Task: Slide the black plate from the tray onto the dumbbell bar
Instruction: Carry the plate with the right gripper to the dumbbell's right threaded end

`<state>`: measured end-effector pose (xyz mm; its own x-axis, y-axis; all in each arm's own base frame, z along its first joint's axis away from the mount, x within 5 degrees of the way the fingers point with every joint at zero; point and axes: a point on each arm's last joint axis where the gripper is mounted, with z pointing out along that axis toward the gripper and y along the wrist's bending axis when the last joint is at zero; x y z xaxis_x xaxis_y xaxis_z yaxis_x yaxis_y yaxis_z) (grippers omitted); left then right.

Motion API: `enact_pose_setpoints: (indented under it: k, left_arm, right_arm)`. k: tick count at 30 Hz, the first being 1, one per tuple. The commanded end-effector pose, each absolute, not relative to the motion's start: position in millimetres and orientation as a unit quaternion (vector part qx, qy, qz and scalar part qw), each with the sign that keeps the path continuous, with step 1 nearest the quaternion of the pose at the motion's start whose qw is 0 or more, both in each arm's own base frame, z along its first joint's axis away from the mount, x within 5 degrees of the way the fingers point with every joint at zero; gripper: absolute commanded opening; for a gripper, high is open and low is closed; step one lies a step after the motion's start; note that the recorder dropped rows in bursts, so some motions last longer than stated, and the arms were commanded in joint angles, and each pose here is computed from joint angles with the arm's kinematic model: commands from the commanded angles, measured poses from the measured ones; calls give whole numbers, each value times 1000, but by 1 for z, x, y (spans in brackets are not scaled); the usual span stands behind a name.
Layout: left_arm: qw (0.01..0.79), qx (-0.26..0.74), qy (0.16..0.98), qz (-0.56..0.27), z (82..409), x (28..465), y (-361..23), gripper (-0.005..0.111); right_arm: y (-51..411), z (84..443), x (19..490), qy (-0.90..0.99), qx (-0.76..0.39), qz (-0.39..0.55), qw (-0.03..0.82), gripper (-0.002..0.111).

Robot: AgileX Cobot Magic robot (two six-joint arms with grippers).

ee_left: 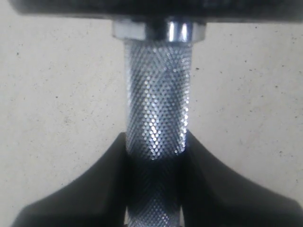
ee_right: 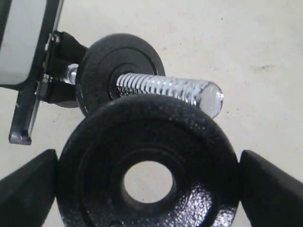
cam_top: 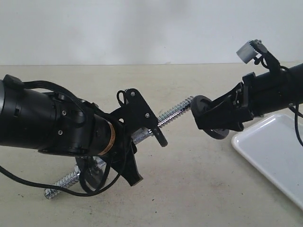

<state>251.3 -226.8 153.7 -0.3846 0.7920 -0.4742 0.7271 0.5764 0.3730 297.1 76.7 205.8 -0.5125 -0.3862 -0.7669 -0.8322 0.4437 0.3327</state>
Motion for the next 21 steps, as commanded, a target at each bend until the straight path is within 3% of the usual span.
enact_pose_setpoints:
  k: [1, 21]
  left_arm:
    - [367, 469, 802, 43, 184, 255, -233, 4]
    - [381, 461, 800, 39, 196, 253, -230, 4]
  right_arm:
    - [81, 223, 299, 760, -391, 392, 341, 0]
    - [83, 236, 308, 739, -401, 395, 371, 0]
